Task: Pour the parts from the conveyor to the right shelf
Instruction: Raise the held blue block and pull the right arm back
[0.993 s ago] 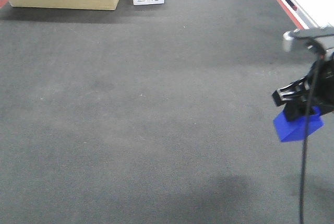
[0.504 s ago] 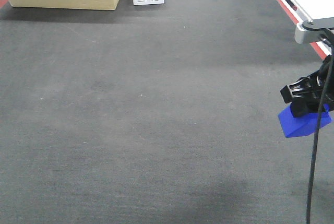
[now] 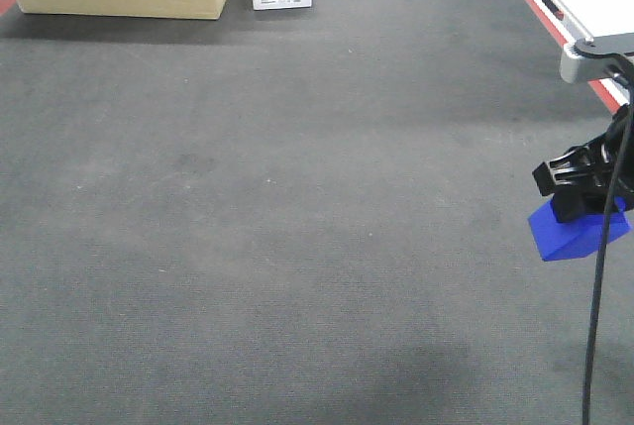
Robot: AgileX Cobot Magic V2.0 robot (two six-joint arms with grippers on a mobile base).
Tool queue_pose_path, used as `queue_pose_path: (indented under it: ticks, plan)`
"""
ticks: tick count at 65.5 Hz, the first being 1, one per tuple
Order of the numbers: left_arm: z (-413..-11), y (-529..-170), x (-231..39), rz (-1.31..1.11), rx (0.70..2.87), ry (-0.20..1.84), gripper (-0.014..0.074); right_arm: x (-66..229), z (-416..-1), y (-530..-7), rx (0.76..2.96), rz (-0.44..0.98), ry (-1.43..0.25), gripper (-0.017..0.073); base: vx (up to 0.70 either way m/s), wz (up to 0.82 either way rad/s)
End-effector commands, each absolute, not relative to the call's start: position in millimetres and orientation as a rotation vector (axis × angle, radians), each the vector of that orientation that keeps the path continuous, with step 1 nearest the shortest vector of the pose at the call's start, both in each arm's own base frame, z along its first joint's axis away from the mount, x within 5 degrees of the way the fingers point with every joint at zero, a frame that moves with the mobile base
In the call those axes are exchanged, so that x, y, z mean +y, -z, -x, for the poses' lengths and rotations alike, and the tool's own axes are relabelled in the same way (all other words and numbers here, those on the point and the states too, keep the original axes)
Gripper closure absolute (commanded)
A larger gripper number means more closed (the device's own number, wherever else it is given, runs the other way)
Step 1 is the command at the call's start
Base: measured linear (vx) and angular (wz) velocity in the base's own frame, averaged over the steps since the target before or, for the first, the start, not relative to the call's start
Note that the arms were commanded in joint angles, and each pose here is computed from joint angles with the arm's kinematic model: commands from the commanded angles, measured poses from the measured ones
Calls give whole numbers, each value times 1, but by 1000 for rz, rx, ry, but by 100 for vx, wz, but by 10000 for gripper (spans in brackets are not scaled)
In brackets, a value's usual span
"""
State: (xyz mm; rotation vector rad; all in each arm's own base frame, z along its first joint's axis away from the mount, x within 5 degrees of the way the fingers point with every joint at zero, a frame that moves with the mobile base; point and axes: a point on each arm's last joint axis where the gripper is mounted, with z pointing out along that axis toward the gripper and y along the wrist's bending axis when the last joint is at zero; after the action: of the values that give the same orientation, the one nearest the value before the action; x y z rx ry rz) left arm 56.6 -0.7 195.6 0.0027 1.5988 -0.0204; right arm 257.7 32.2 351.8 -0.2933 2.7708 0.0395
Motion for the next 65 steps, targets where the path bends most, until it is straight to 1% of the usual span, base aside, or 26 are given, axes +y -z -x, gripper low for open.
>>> queue_pose_path:
  ticks: [1, 44, 65]
  plan:
    - [-54, -212, -1, 9, 1482, 32, 600, 30, -249, -364, 2759, 293, -30, 565, 0, 0]
    - [-54, -212, -1, 9, 1482, 32, 600, 30, -249, -365, 2757, 292, -33, 565, 0, 1]
    - [-54, -212, -1, 9, 1482, 32, 600, 30, -249, -365, 2757, 292, -33, 565, -7, 4]
